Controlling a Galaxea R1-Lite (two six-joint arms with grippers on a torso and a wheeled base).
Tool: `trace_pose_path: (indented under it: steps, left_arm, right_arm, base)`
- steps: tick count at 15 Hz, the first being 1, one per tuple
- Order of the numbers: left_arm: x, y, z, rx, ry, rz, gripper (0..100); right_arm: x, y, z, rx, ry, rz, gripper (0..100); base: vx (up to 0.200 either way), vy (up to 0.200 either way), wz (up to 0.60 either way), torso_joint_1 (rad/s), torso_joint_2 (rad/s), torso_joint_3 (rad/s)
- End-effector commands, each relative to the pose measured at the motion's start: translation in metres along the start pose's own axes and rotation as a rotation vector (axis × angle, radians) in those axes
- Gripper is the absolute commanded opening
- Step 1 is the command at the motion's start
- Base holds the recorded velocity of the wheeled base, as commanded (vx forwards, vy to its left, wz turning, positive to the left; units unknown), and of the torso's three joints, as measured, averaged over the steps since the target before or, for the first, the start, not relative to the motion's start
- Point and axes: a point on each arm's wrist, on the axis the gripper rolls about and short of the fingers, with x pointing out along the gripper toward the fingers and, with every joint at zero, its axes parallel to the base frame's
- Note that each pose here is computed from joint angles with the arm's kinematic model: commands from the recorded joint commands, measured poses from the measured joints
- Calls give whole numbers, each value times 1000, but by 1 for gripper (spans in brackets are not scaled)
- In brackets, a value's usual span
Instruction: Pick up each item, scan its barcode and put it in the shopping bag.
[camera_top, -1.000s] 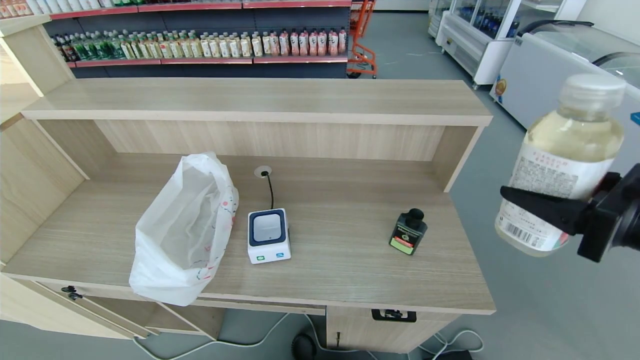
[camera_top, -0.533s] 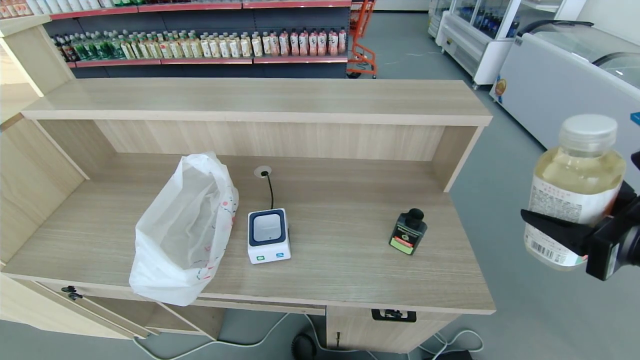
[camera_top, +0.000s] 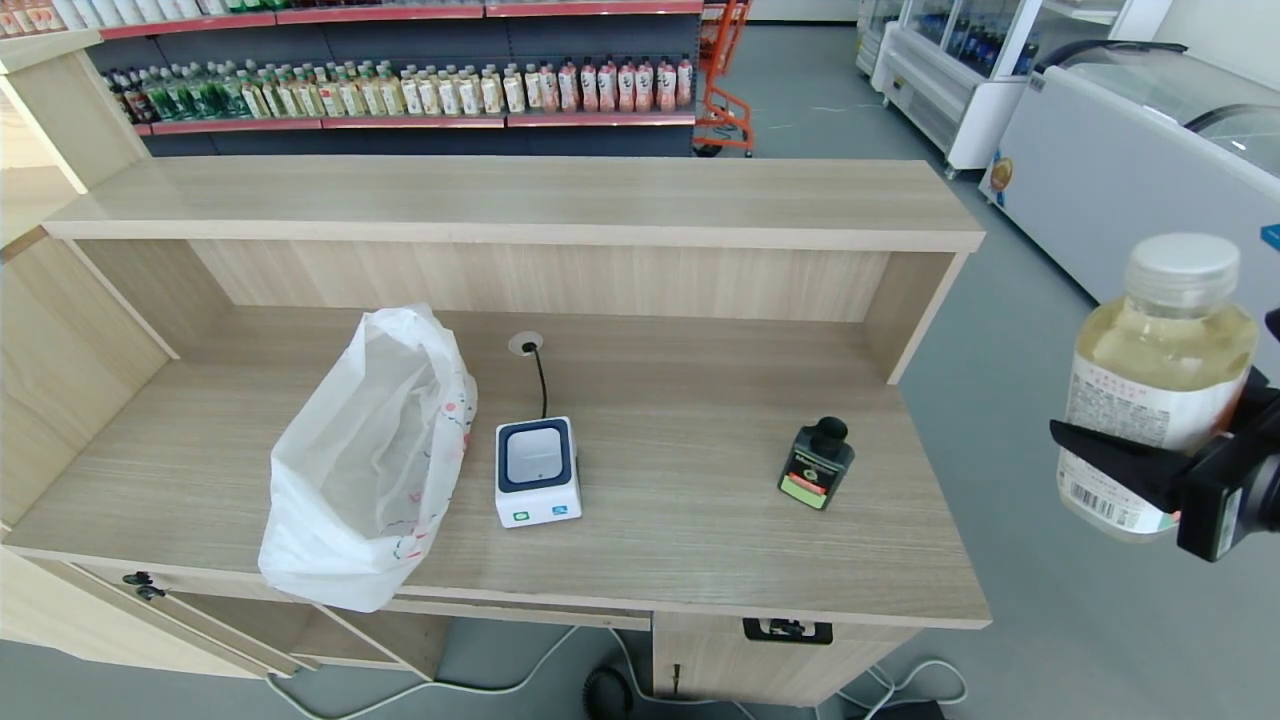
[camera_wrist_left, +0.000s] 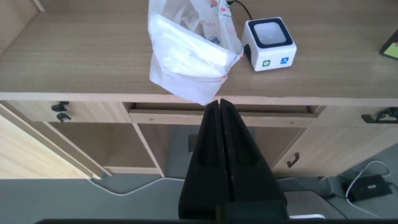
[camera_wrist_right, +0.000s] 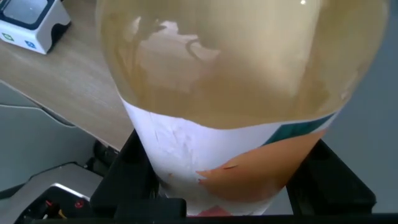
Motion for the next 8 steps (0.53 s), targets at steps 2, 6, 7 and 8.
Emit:
trace_pose_path:
  steps: [2,6,7,8]
  left_arm:
    - [0,0,0,-1,0,1,0]
    - [0,0,0,1,0,1,0]
    - [0,0,0,2,0,0,0]
    - [0,0,0,2,0,0,0]
  right_arm:
    - [0,0,-1,-18,4,-3,0]
    - [1,-1,-2,-59,14,-10,0]
    - [2,-1,-4,-58,22,-10,0]
    - [5,-2,-6,-57,36,-10,0]
  base:
    - [0,200,0,2,2,2]
    - [0,200,0,4,2,1]
    - [0,200,0,7,2,7]
    - [0,200,0,-2,2,7]
